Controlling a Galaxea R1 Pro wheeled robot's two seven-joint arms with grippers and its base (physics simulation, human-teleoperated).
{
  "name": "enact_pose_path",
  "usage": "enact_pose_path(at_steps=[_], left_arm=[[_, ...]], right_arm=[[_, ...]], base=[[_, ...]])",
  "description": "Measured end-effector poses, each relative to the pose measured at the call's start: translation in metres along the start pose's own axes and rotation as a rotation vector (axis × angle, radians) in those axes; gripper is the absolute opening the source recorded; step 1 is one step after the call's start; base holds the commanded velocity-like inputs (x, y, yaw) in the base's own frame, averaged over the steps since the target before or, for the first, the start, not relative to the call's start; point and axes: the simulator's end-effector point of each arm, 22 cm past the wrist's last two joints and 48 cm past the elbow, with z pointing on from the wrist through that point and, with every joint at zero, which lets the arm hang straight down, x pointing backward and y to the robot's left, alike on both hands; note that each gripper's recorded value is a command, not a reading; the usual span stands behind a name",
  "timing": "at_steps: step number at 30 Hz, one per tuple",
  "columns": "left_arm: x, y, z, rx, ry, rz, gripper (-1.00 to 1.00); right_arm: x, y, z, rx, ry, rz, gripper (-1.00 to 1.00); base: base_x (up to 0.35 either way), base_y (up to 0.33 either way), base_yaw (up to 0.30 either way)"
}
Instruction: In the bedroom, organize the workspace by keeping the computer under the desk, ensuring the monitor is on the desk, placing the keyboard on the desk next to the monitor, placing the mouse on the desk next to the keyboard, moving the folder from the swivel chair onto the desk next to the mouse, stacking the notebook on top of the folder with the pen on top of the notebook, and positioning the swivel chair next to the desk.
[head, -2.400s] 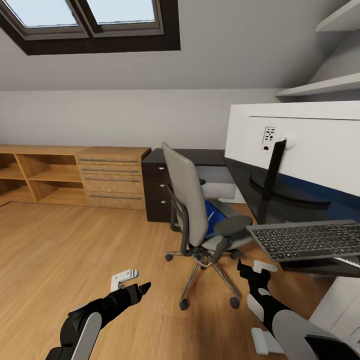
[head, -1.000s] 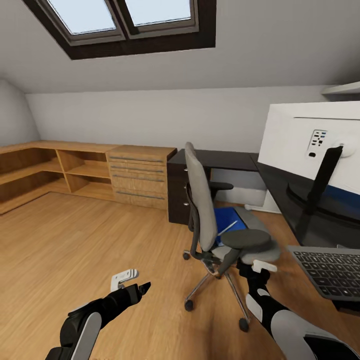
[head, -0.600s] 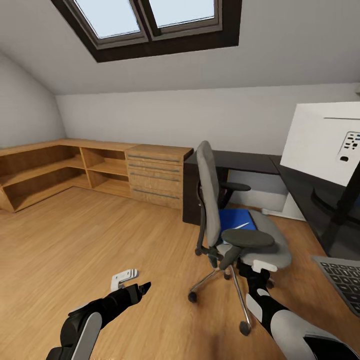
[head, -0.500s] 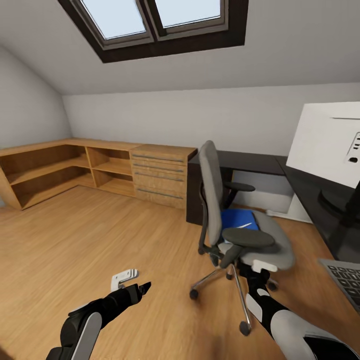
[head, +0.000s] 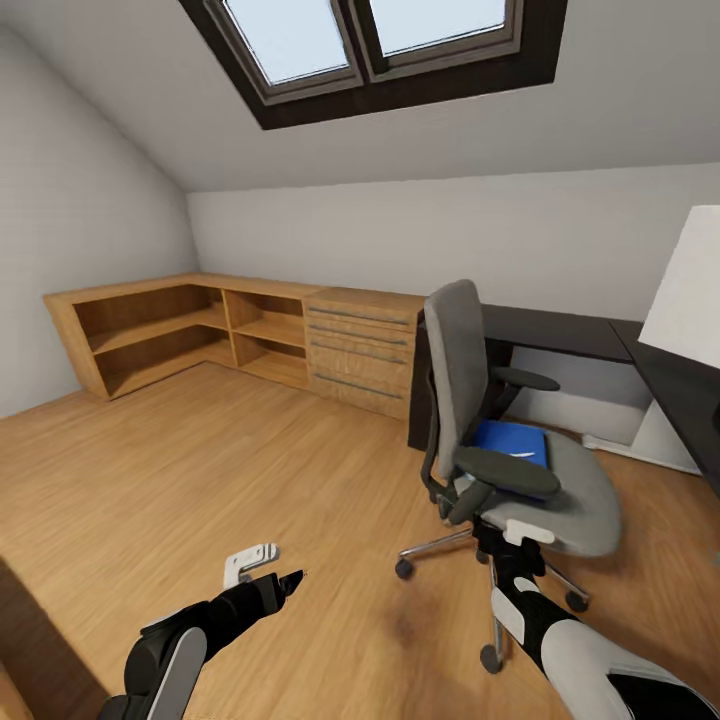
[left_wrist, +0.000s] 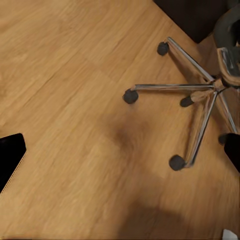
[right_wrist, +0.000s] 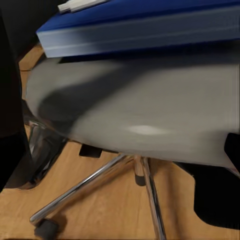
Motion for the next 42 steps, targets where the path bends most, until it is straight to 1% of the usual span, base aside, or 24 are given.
enact_pose_path(at_steps=[19,34,38,39,42], left_arm=[[0.0006,-0.0013,0.0004,0.003,0.001,0.000,1.00],[0.0007,-0.0014,0.0005,0.002,0.001,0.000,1.00],[0.0003,-0.0016,0.0002,0.003,0.000,0.000,1.00],[0.0003,-0.0015,0.0002,0.002,0.000,0.000,1.00],[0.0004,-0.0014,0.0004,0.002,0.000,0.000,1.00]], right_arm=[[-0.0002,0.0008,0.0000,-0.003,-0.001,-0.004,1.00],[-0.0004,0.0010,0.0000,-0.005,-0.002,-0.007,1.00],[-0.0007,0.0012,-0.0002,-0.005,-0.002,-0.008,1.00],[0.0000,-0.0015,-0.0002,0.005,0.000,0.005,1.00],[-0.0005,0.0012,-0.0001,-0.005,-0.002,-0.009,1.00]], base=[[0.000,0.000,0.266],[0.002,0.000,0.031],[0.181,0.068,0.000],[0.105,0.038,0.000],[0.042,0.015,0.000]])
